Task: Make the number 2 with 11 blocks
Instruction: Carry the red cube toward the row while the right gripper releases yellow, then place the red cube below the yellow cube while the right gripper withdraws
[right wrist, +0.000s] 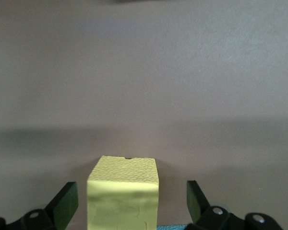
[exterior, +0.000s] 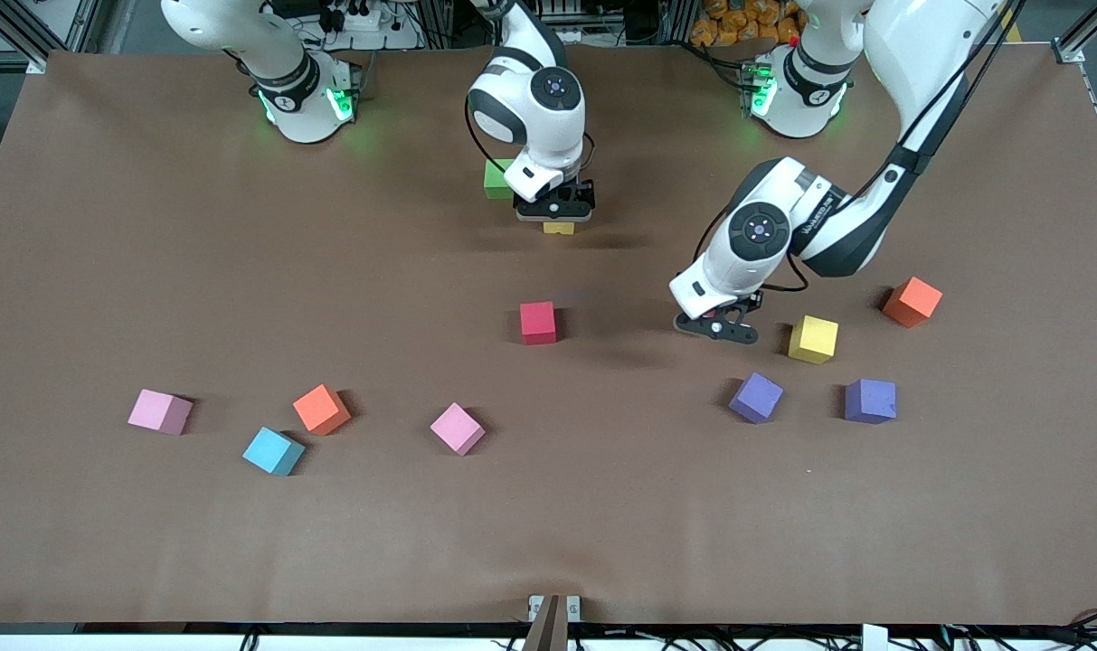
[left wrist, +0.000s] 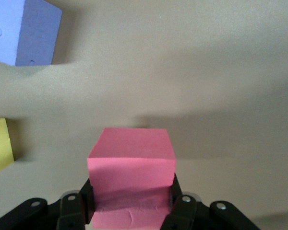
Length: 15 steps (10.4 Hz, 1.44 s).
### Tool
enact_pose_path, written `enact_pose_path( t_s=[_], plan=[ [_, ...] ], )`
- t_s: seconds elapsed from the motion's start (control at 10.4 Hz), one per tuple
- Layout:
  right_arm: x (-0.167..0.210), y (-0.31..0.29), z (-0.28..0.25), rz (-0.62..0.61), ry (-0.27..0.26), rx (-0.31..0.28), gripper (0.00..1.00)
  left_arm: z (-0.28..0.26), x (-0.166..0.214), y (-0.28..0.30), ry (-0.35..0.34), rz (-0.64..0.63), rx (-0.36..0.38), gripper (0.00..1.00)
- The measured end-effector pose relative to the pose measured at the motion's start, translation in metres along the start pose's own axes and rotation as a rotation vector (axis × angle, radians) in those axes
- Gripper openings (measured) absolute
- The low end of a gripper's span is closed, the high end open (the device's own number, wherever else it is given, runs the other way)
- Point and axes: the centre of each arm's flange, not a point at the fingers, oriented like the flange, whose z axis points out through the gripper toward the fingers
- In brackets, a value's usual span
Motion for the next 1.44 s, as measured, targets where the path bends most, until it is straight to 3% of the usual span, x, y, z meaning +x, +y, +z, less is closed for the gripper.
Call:
enact_pose_path(
  t_s=[0.38, 0.77, 1.44],
  plan=[
    [0.026, 0.015, -0.051, 0.045, 0.001, 0.035, 1.0, -0.008, 0.001, 0.009, -0.002, -0.056, -0.028, 0.59],
    [0.093, 0.082, -0.128, 0.083, -0.024, 0.031, 1.0, -0.021, -0.007, 0.061, -0.001, -0.173, -0.067, 0.59],
    [0.226, 0.253, -0.24, 0.104, 0.056, 0.04, 1.0, -0.035, -0.008, 0.181, 0.016, -0.239, -0.139, 0.59]
  ],
)
